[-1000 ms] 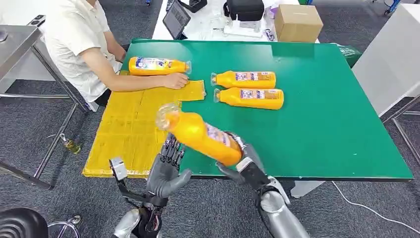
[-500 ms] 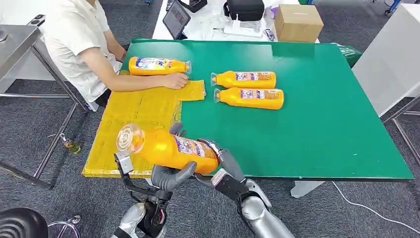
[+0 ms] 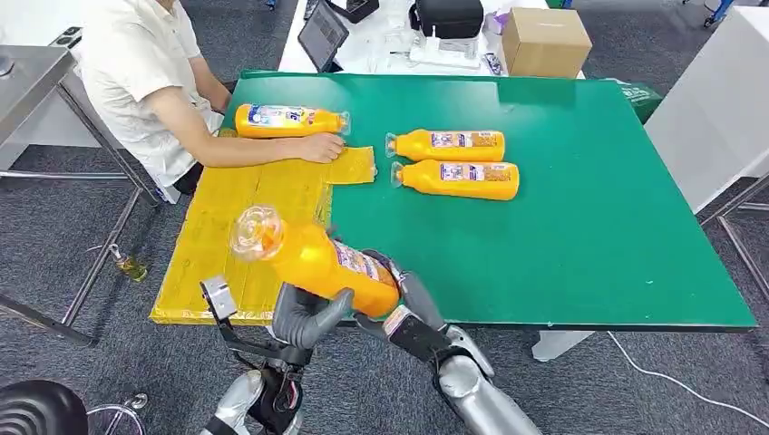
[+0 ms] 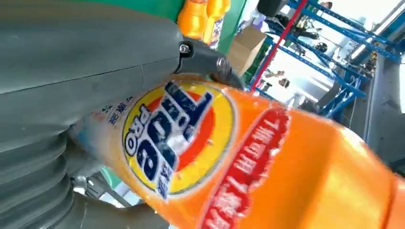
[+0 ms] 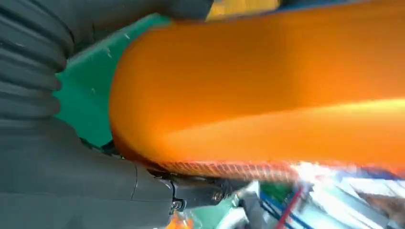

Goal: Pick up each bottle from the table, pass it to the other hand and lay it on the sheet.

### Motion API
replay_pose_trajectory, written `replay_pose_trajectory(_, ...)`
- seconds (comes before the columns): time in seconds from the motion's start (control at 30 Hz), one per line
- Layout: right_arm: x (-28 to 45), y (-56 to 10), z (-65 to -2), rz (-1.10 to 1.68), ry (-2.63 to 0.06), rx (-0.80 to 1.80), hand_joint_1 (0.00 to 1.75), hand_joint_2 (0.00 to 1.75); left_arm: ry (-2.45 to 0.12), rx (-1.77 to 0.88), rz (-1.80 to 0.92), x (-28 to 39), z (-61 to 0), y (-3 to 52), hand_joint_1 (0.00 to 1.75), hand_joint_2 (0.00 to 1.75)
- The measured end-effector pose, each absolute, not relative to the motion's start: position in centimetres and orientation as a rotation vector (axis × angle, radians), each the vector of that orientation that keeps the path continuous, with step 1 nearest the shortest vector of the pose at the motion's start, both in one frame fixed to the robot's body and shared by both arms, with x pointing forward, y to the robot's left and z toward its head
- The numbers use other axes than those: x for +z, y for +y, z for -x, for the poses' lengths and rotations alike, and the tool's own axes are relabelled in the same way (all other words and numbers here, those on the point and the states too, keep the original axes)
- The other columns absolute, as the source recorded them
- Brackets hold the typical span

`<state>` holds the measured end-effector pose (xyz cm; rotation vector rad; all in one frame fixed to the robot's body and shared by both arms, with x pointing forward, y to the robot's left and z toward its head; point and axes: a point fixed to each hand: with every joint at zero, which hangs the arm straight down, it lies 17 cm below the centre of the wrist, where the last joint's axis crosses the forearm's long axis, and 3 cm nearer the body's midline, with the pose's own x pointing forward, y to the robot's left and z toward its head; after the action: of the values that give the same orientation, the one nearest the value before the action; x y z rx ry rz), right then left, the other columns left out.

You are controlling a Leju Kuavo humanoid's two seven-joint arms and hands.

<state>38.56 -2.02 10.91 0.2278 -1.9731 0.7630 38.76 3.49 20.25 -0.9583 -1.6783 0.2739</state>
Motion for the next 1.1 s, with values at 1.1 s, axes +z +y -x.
replay_pose_trajectory(1.1, 26.4, -14.5, -35.5, 0.786, -2.447, 0.371, 0.0, 0.0, -1.85, -0.205, 0.385, 17.9, -42.9, 8.6, 1.75, 1.75)
